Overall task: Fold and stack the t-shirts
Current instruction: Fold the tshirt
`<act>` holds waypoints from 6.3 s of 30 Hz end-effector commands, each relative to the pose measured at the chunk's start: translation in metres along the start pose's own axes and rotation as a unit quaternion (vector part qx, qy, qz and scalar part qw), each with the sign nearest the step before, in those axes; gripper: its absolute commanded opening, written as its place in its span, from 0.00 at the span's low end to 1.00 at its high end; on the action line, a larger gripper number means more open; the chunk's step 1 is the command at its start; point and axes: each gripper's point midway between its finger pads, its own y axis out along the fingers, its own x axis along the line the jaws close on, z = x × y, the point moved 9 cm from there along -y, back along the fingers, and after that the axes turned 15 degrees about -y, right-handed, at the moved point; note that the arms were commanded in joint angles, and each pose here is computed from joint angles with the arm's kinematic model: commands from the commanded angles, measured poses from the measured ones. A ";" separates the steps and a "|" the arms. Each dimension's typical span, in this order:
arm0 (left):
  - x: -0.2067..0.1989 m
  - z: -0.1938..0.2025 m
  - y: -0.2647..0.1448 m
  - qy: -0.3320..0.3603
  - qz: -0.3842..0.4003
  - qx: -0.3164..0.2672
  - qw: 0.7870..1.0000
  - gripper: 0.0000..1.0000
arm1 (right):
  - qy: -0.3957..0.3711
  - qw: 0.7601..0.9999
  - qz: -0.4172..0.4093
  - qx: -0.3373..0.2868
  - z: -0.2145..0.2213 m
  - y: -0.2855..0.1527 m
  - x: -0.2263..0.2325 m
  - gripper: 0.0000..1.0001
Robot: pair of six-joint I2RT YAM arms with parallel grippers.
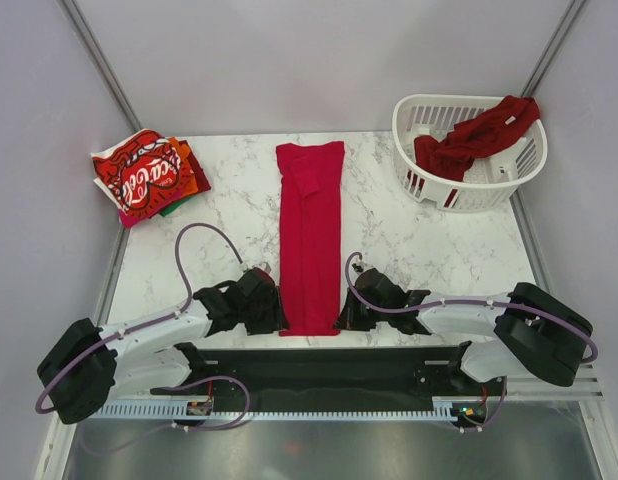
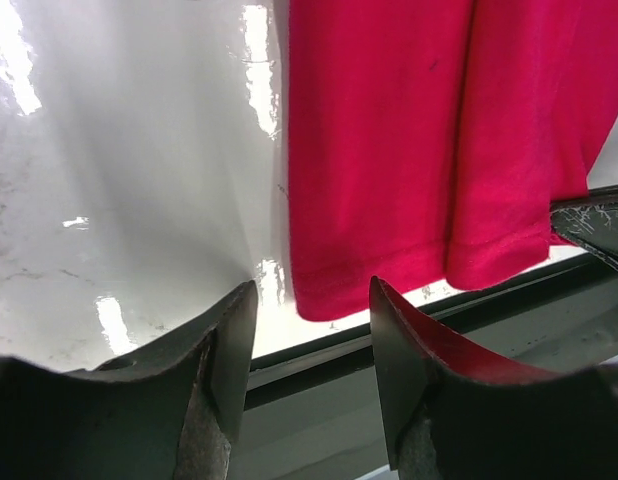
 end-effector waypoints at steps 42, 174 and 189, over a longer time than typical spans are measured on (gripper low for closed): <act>-0.107 -0.095 -0.086 0.049 0.017 -0.127 0.991 0.02 | -0.108 0.969 0.194 -0.108 -0.158 -0.053 0.042 0.00; -0.112 -0.145 -0.120 0.043 0.083 -0.145 0.985 0.02 | -0.151 0.972 0.145 -0.108 -0.203 -0.091 0.045 0.00; -0.136 -0.262 -0.016 0.075 -0.021 -0.112 0.991 0.02 | -0.115 0.974 0.177 -0.079 -0.275 -0.022 -0.011 0.00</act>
